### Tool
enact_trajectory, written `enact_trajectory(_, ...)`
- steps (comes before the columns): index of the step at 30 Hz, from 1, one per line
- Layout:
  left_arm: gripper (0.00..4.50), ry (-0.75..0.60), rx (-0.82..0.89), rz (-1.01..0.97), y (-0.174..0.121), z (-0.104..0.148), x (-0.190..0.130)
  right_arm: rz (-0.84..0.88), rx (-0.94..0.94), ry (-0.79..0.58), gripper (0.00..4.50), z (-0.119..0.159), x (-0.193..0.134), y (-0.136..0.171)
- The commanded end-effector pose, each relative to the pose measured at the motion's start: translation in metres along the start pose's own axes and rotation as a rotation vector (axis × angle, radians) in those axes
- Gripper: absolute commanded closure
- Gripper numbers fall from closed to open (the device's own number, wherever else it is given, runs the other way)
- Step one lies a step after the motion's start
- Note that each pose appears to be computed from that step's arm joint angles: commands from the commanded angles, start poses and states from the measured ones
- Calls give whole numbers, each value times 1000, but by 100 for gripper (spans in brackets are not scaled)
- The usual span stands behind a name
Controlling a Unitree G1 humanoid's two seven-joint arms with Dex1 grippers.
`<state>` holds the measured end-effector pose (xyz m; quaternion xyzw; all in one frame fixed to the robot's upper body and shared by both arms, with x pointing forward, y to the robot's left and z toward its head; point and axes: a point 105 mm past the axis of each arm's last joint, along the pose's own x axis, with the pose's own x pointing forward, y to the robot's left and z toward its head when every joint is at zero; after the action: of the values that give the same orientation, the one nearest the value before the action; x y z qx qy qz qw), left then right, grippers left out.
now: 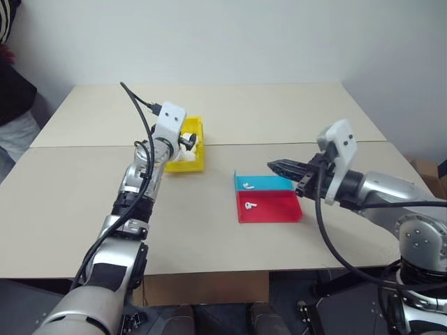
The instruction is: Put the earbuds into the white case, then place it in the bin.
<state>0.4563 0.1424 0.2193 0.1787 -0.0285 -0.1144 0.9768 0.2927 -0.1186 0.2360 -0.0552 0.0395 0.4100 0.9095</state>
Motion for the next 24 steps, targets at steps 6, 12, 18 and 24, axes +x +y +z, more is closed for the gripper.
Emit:
enact_trajectory(6,2,-274,-189,-276,-5,32,-48,11,-226,17,450,-9,-19,6)
enact_trajectory(12,2,-250,-215,-667,-11,9,-137,118,-415,172,450,-29,-67,-3)
enact_trajectory(18,2,-37,-76,-866,7,-26,-208,144,-555,325,450,-28,-118,-34)
enact_trajectory(24,2,55,-32,-905,22,-30,-236,112,-600,408,450,-24,-140,-59)
